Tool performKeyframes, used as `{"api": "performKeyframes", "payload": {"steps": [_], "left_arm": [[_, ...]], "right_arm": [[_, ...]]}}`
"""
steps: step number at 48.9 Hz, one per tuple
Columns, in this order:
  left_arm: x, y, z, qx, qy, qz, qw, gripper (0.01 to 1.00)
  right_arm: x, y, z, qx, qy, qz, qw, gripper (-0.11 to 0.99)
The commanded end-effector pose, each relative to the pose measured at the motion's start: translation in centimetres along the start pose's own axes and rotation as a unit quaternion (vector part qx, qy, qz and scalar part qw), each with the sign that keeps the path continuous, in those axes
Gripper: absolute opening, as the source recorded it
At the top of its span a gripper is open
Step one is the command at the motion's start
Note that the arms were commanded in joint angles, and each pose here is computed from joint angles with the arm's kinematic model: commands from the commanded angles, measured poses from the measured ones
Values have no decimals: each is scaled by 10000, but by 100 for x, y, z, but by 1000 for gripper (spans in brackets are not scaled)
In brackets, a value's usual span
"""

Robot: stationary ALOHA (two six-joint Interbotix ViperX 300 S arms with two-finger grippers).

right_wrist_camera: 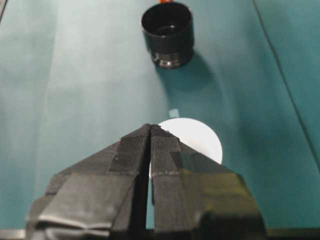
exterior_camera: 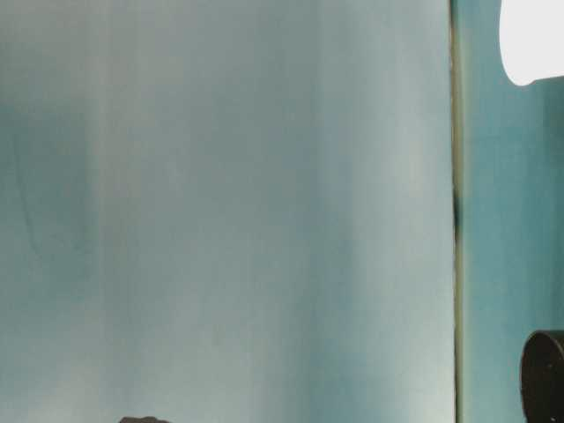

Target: Put the paper cup into the moved red handle cup holder.

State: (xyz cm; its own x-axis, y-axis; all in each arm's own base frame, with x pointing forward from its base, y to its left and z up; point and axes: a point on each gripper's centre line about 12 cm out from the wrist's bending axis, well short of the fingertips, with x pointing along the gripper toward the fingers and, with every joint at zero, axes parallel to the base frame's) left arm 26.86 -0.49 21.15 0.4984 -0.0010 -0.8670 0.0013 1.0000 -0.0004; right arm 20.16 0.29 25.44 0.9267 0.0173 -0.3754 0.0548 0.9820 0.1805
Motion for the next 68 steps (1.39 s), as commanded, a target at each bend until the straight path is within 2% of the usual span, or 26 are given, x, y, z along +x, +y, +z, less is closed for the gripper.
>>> {"api": "performKeyframes", "payload": {"steps": [1,5,13,16,18,22,34,47,68], "left_arm": [[-23,10,65,13,-100,15,9999,87],[11,10,43,14,-31,16,10000,266],[105,8,32,18,92,13,10000,764],[139,13,25,48,146,21,9999,904],[163,30,13,53,192,36,9998,961],[217,42,4,64,246,46,9997,963],[451,115,-45,-31,293,100,9995,972],[728,152,-103,-66,385,118,9992,972],[853,165,-161,-86,516,124,9986,961]], "right_arm": [[-5,22,90,57,-103,32,9999,-96],[-5,25,89,54,-102,39,9999,-96],[-5,21,82,72,-72,30,9999,-96],[-5,23,73,69,-33,32,10000,-96],[-2,19,68,80,-12,22,10000,-96],[-2,22,62,77,13,26,10000,-96],[-1,17,51,87,42,16,10000,-96],[-4,19,38,84,96,15,9999,-96],[-1,15,34,87,110,6,9999,-96]]}}
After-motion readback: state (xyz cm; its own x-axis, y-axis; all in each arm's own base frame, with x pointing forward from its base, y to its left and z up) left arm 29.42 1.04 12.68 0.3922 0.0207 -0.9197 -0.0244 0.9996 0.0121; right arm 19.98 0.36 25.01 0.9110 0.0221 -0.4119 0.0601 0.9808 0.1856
